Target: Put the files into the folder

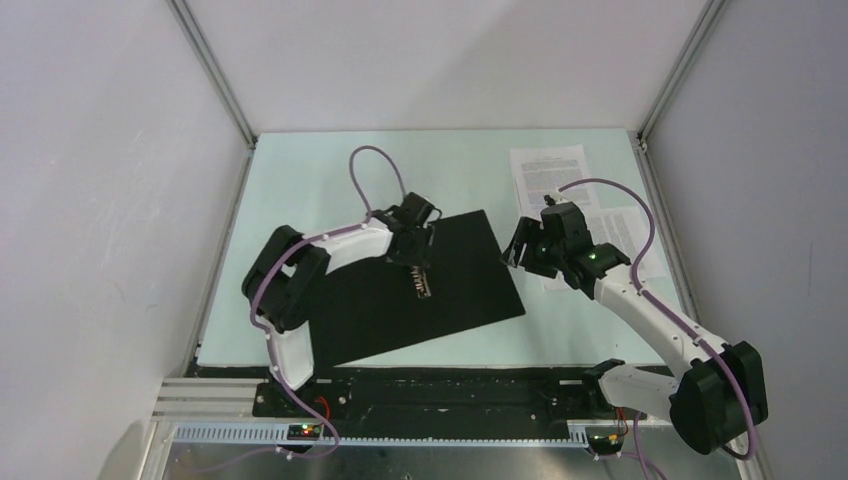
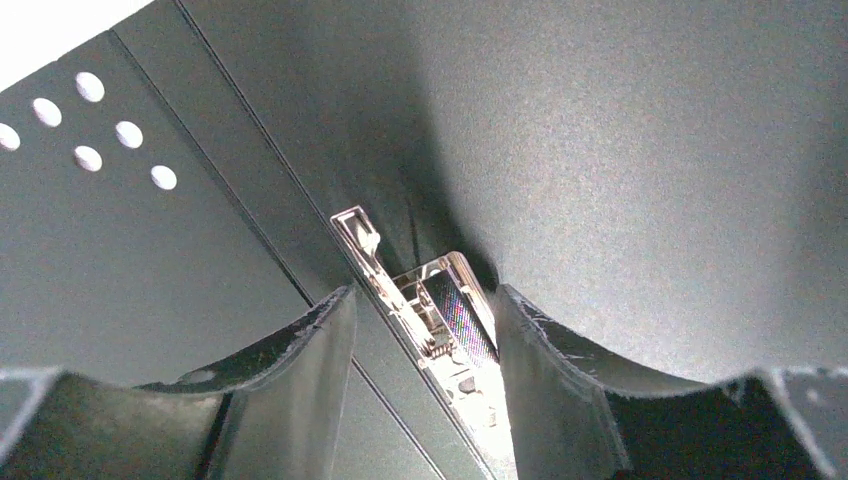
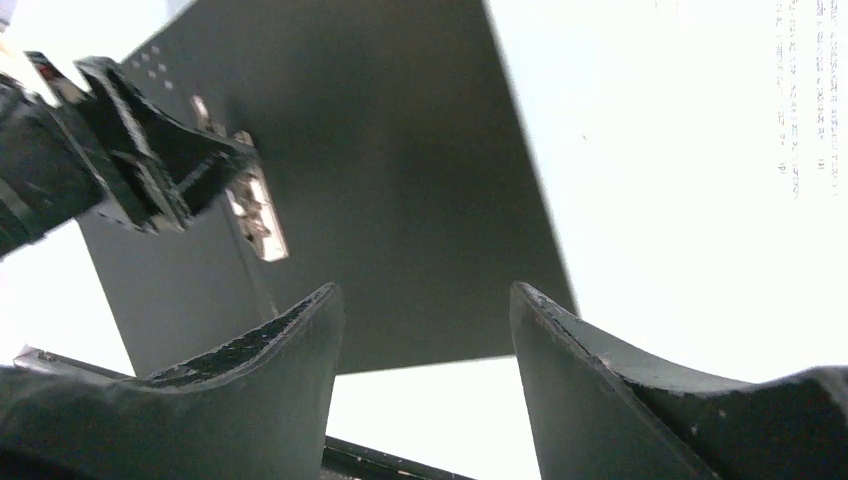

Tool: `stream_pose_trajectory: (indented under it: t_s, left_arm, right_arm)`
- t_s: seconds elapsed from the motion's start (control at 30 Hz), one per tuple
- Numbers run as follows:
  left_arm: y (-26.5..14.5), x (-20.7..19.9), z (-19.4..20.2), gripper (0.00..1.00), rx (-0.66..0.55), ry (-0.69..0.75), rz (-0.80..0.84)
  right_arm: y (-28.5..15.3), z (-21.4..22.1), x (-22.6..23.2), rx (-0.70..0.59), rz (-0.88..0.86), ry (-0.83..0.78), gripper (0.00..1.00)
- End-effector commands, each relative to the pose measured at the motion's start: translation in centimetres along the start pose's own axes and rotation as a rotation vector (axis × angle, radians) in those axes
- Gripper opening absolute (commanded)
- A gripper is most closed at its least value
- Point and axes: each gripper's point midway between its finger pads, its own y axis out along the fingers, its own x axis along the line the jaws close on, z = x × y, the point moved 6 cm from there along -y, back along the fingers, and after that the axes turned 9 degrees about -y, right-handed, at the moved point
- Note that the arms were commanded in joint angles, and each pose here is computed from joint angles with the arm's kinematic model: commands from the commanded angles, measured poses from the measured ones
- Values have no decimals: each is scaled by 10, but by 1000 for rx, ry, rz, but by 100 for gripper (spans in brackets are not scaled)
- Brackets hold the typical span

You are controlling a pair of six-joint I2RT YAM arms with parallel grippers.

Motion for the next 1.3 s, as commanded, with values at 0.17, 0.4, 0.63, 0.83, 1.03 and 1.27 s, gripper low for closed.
stream_pose_trajectory:
  t_s: [0.17,0.4,0.63,0.83,1.03,1.27]
  left_arm:
    - [-5,108,-21,61,169,30,-128]
    - [-24,158,-37,61,183,-22,-163]
    - [-29,156,-50,67,173,-17,-148]
    - [-15,154,-65,67,184,-17,-173]
    - [-14,154,-78,64,181,-29,-211]
    - [-58,149,-110,84,16,-99,-237]
  right_arm:
    - [12,2,0,6,-33,3,66]
    - [32,14,0,52,-38,15,66]
    - [70,15,18,70,-102,5,68]
    - [84,10,29,86,-96,-5,68]
    - [85,11,27,97,-60,-10,68]
    - [75,0,6,63,36,22,69]
